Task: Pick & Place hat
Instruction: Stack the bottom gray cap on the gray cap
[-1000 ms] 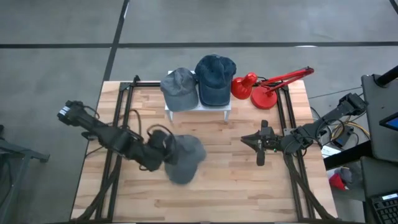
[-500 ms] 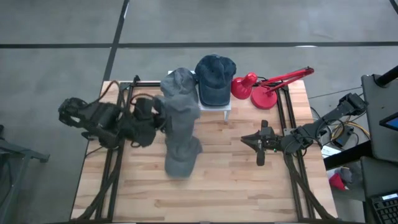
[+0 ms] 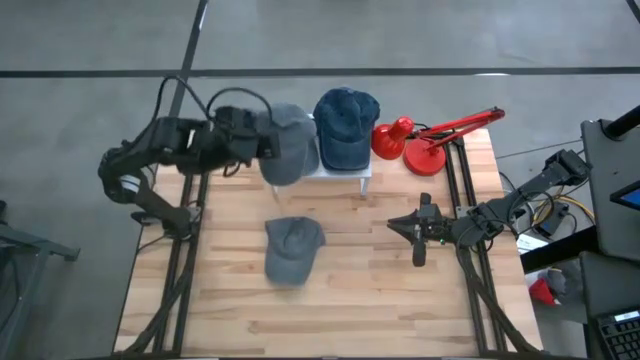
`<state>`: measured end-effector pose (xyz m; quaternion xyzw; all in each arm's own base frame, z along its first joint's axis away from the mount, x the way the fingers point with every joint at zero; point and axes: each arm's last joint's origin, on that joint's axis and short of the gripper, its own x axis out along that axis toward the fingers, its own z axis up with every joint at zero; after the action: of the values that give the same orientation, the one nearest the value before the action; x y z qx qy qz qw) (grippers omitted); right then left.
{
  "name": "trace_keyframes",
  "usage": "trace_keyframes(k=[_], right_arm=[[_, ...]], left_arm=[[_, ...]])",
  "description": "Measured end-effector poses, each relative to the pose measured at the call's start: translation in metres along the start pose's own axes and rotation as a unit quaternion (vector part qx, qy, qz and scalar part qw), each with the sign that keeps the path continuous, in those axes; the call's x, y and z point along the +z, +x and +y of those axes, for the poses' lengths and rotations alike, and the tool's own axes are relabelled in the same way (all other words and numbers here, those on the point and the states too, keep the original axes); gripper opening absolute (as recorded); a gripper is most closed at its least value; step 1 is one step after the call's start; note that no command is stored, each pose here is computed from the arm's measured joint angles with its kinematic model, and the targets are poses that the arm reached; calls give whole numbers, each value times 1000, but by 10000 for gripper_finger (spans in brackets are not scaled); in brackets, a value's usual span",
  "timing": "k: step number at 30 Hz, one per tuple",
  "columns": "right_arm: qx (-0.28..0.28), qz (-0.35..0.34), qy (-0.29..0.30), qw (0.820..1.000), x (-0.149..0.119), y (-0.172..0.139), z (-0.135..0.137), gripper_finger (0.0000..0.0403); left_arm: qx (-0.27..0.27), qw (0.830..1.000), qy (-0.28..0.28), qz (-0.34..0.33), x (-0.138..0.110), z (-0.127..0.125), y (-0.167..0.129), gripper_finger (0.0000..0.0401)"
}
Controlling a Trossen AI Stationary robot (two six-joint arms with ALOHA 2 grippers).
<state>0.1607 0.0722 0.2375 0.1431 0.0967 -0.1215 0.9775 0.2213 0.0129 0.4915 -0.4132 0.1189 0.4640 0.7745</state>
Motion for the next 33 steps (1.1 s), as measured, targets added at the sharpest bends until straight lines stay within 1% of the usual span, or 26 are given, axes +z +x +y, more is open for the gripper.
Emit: trace_keyframes(k=[3, 7, 12, 18, 21, 25, 31, 33], right_arm=[[0, 0, 0, 1000, 0, 0, 0, 52], [0, 0, 0, 1000, 0, 0, 0, 52], [0, 0, 0, 1000, 0, 0, 0, 52], [0, 0, 0, 1000, 0, 0, 0, 52], [0, 0, 0, 1000, 0, 0, 0, 52], [0, 0, 0, 1000, 0, 0, 0, 52], [0, 0, 0, 1000, 0, 0, 0, 52], [0, 0, 0, 1000, 0, 0, 0, 52]], left_arm=[[15, 1000, -7, 7, 10, 4, 9, 0], [37, 999, -33, 0, 20, 7, 24, 0], [47, 996, -75, -10, 28, 0, 51, 0], [82, 991, -103, 14, 26, -6, 91, 0], [95, 988, -119, 32, 26, -7, 106, 0], [101, 985, -134, 33, 28, -9, 111, 0], [114, 982, -149, 13, 36, -8, 107, 0], [111, 982, -152, 10, 39, -9, 103, 0]])
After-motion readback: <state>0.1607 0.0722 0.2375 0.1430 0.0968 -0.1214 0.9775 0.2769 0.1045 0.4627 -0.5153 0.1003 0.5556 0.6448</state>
